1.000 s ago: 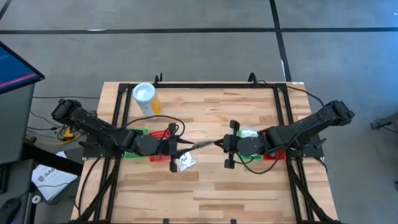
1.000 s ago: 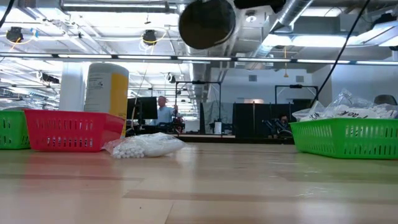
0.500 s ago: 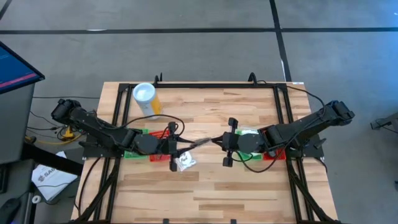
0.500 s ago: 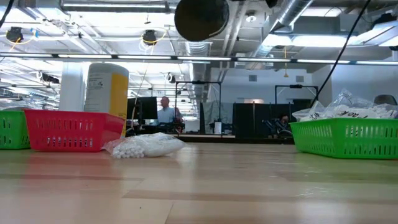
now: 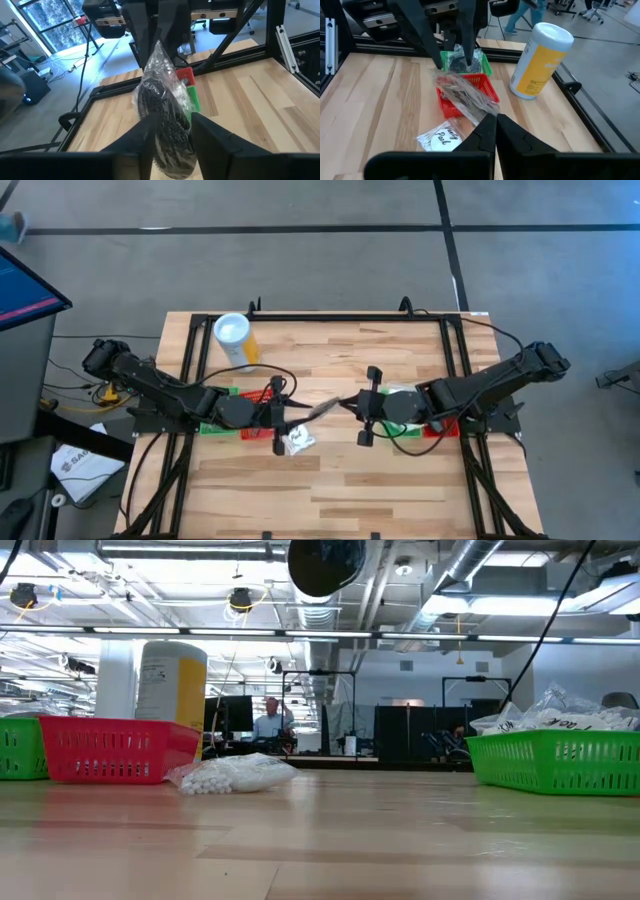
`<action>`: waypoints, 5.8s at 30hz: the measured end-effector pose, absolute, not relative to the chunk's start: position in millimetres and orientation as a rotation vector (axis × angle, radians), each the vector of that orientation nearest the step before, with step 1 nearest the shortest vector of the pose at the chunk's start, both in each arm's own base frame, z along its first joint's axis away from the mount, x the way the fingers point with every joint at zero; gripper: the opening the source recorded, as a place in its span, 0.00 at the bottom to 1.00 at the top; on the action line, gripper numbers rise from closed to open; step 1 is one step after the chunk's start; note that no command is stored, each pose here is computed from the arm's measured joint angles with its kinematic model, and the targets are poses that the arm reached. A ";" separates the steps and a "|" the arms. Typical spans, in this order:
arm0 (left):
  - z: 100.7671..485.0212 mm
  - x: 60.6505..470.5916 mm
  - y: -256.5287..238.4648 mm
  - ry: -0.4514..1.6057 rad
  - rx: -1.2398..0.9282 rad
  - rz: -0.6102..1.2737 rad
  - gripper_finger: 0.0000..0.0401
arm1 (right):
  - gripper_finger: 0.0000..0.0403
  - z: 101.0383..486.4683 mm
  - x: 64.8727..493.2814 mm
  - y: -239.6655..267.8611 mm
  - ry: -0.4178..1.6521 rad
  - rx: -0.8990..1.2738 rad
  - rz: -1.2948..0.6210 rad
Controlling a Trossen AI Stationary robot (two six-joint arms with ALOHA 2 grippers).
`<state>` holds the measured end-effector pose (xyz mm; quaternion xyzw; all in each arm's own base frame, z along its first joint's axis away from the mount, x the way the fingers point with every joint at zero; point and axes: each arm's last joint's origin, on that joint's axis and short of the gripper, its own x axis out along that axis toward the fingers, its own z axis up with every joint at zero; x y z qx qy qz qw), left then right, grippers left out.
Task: Pick & Place Travel size toiletries
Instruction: Put the black hair brush into the left green bin
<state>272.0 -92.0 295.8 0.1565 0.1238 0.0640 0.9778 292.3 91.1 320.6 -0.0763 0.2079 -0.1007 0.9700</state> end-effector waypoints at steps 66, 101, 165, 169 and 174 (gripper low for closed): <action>277.5 289.7 -65.2 0.347 0.333 0.246 0.19 | 0.00 323.3 299.3 79.1 0.388 -0.155 -0.216; 258.3 261.0 -67.5 0.563 0.105 0.446 0.05 | 0.26 319.4 302.2 57.7 0.440 -0.193 -0.284; 254.7 141.2 -51.9 1.159 -0.629 0.942 0.06 | 0.26 284.3 322.8 44.1 0.592 -0.217 -0.333; 254.6 137.3 -54.2 1.158 -0.657 0.985 0.06 | 0.26 284.3 322.9 43.4 0.592 -0.216 -0.335; 254.7 134.4 -60.1 1.123 -0.696 1.010 0.06 | 0.26 284.3 323.3 40.3 0.593 -0.214 -0.344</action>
